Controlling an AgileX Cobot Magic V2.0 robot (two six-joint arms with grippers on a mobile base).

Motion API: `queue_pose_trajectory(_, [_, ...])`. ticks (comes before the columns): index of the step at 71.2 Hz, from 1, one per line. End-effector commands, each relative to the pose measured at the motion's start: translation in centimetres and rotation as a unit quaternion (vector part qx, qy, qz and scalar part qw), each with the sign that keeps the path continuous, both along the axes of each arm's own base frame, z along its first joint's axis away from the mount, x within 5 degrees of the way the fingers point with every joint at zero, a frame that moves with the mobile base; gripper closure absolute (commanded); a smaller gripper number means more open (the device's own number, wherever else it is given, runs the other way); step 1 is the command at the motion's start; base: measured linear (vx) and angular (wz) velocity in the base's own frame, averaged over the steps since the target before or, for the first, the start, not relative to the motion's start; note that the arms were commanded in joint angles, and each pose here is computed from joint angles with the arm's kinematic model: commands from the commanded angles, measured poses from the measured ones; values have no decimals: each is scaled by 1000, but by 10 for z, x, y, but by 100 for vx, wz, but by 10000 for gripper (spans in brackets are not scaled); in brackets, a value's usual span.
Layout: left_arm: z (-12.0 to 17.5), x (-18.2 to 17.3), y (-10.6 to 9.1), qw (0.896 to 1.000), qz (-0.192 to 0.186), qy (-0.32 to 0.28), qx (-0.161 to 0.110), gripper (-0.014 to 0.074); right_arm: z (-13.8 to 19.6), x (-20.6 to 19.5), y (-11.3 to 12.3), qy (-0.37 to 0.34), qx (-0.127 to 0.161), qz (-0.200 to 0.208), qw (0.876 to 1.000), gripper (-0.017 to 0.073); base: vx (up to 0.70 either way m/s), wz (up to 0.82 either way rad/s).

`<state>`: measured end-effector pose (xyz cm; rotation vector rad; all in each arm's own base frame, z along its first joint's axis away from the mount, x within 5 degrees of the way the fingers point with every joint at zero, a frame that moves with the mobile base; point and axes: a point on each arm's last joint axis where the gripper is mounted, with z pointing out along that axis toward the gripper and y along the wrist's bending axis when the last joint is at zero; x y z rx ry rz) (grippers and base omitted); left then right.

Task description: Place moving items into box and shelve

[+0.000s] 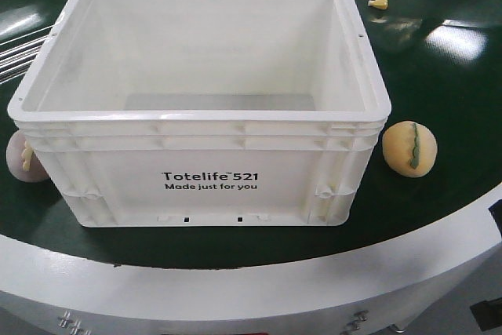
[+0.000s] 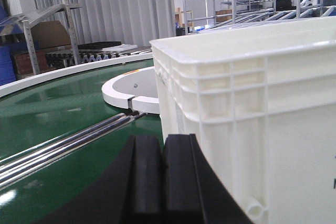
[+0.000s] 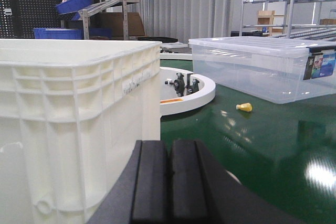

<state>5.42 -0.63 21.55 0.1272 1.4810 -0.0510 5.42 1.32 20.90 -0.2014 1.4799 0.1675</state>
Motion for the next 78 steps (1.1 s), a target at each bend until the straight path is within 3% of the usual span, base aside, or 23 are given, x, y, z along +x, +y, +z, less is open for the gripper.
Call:
queue_pose_trajectory(1, [33,-5,0,999,-3,-42,-5,620,32,-2,-1,-59,1,-6,998,574,0,0])
queue_pose_trajectory(9, [56,-1,1,1000,3,-1,-3,620,57,5,1,-37,6,-4,999,574,0,0])
queue_pose_trajectory(23, [103,21,-2,1000,4,17,-1,620,121,39,9,-24,2,-4,1000,574,0,0])
queue_pose_trajectory(35, [132,48,-6,1000,1,17,0,620,156,80,19,-4,-11,-4,1000,574,0,0])
queue_pose_trajectory(43, [144,65,-8,1000,-2,8,-5,620,167,103,24,3,-12,-4,1000,574,0,0])
queue_pose_trajectory(55, [148,82,-12,998,-13,-1,-59,620,168,116,27,-5,-5,-6,1000,574,0,0])
queue_pose_trajectory(78, [158,83,-13,995,-26,-64,-67,620,168,116,27,-6,-4,-6,1000,574,0,0])
